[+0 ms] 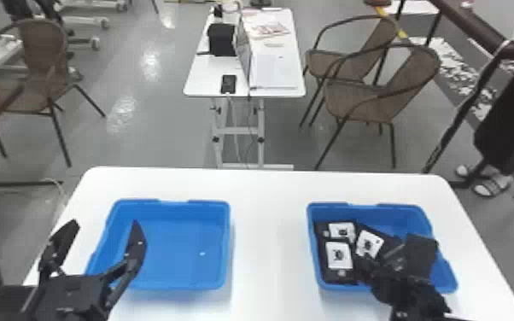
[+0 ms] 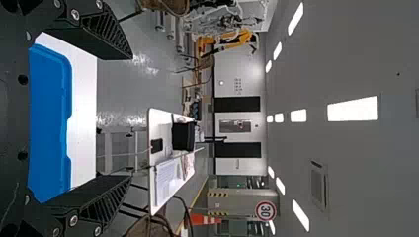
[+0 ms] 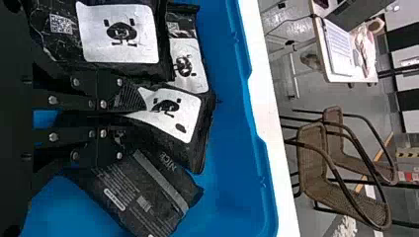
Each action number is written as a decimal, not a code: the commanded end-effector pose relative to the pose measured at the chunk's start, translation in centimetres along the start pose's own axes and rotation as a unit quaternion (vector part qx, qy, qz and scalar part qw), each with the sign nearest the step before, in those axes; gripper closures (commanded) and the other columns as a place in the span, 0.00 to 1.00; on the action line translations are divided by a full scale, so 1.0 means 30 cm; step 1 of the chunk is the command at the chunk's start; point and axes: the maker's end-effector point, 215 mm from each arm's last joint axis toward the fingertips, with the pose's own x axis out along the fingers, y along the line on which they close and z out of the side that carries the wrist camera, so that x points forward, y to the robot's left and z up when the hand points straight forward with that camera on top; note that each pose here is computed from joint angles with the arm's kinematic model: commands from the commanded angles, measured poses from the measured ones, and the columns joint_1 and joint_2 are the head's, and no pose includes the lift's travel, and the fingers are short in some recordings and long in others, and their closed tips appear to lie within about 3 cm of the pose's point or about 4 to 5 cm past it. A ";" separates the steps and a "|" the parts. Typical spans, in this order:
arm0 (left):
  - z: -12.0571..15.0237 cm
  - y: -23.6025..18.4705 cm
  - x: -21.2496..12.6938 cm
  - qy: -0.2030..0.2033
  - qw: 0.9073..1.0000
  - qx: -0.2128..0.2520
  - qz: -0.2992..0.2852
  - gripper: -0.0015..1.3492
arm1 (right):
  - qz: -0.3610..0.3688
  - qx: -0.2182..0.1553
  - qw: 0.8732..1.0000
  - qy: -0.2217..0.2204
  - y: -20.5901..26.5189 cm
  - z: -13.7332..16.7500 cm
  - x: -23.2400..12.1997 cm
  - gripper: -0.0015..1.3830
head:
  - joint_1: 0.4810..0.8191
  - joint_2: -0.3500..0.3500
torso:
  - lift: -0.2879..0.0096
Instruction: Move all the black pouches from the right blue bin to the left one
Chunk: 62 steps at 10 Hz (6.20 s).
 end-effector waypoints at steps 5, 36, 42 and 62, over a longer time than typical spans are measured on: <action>0.016 0.008 0.003 -0.007 1.000 -0.007 0.006 0.12 | 0.016 -0.028 0.998 -0.052 -0.007 0.117 -0.194 0.93 | 0.63 0.46 | 1.00; -0.185 0.097 0.174 0.135 0.990 0.030 0.013 0.90 | 0.505 -0.134 0.850 -0.071 0.855 0.491 -0.247 0.25 | 0.63 0.93 | 1.00; -0.324 -0.108 0.307 0.136 0.988 0.039 -0.061 0.58 | 0.432 -0.125 0.891 -0.069 0.664 0.450 -0.184 0.27 | 0.63 0.71 | 1.00; -0.022 0.013 0.103 0.040 0.998 -0.055 -0.014 0.16 | 0.101 -0.064 0.989 -0.086 0.197 0.100 -0.124 0.27 | 0.63 0.54 | 1.00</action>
